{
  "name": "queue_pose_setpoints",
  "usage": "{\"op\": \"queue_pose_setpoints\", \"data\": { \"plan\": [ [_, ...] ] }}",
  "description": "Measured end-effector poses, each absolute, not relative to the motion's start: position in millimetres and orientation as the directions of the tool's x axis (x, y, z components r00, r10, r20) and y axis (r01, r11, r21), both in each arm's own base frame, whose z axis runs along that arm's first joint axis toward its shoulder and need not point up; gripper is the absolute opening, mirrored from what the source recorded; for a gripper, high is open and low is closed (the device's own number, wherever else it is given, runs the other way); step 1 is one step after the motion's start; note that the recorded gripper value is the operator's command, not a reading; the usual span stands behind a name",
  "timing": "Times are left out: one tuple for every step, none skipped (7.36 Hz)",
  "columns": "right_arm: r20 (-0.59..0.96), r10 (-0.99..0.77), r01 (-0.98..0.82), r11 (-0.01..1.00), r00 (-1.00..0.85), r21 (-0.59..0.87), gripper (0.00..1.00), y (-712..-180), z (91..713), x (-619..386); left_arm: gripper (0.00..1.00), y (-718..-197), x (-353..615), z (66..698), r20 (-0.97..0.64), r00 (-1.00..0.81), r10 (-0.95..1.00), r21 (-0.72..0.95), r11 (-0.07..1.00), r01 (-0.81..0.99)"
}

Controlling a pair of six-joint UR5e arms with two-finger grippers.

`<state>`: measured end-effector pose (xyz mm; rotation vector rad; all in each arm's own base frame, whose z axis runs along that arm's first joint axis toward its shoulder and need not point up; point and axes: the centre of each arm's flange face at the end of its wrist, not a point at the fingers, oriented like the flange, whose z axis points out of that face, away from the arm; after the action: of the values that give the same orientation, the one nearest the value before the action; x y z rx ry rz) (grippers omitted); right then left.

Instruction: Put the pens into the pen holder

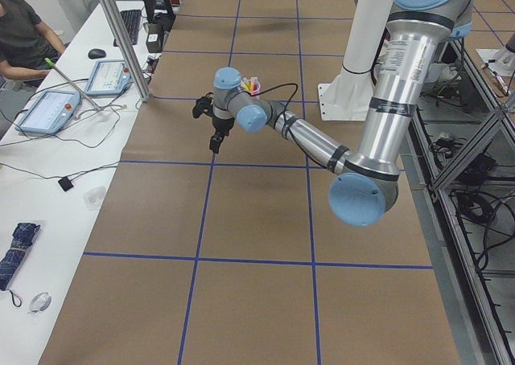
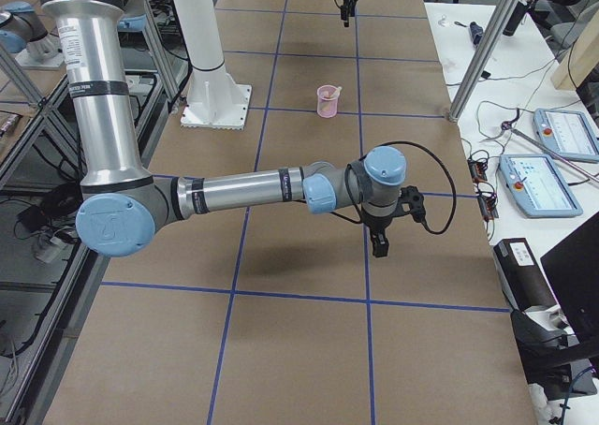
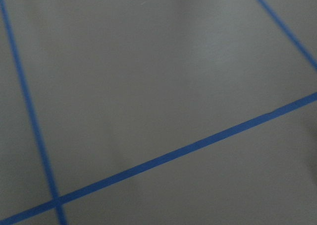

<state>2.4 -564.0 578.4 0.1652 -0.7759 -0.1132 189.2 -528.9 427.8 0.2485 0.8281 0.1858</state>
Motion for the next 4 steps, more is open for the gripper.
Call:
{"op": "queue_pose_setpoints", "data": {
  "plan": [
    [0.686,-0.145,0.032,0.984,0.713,0.175,1.0,-563.8,591.4,15.2,1.0,-531.8,129.9,463.3,-0.736,0.648,0.199,0.229,0.973,-0.038],
    [0.688,-0.123,0.02,0.988,0.715,0.155,1.0,-562.8,602.5,24.0,1.0,-530.4,79.9,498.1,-0.742,0.64,0.197,0.223,0.974,-0.041],
    [0.69,-0.093,0.004,0.992,0.718,0.129,1.0,-561.2,614.1,31.4,1.0,-524.2,42.7,534.9,-0.727,0.648,0.228,0.241,0.968,-0.07],
    [0.691,-0.061,-0.013,0.995,0.72,0.101,1.0,-559.2,627.1,40.0,1.0,-519.0,18.5,564.5,-0.717,0.66,0.226,0.229,0.97,-0.083]
  ]
}}
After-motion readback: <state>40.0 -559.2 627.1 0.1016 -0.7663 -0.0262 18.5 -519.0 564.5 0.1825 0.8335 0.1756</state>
